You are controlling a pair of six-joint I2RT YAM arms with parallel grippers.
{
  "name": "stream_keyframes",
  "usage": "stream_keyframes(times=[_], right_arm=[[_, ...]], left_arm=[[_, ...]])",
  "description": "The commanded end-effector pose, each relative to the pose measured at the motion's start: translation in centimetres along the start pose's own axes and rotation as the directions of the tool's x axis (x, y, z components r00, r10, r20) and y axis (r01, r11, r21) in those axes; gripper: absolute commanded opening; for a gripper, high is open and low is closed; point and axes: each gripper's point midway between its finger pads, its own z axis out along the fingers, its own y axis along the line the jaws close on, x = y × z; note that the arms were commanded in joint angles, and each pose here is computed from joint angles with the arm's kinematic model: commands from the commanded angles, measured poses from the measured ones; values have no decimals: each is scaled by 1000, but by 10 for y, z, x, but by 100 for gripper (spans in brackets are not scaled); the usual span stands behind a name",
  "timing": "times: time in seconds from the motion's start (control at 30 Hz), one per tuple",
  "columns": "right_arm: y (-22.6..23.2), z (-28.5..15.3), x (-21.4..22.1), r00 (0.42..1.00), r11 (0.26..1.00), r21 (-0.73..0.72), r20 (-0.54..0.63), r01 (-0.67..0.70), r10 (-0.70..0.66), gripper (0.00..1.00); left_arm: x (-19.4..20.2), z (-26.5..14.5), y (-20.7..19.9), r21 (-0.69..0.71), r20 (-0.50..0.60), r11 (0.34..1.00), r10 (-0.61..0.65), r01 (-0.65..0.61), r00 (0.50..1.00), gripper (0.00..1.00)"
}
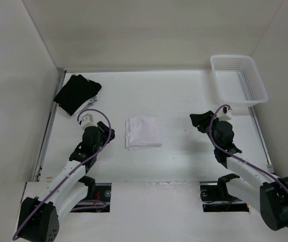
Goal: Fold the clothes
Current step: Fold the tank top
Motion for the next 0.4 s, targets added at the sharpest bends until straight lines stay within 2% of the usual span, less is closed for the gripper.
stream_keyframes(times=[0.0, 0.17, 0.37], right_arm=[[4, 1, -11, 999, 1000, -18, 45, 6, -6, 54], [3, 5, -6, 1000, 1000, -14, 25, 9, -9, 47], [-2, 6, -6, 1000, 1000, 0, 26, 5, -5, 48]], left_arm=[[-22, -3, -12, 39, 66, 999, 13, -16, 998, 49], [-15, 4, -13, 35, 36, 999, 23, -24, 999, 49], [-13, 9, -20, 48, 22, 998, 40, -41, 999, 49]])
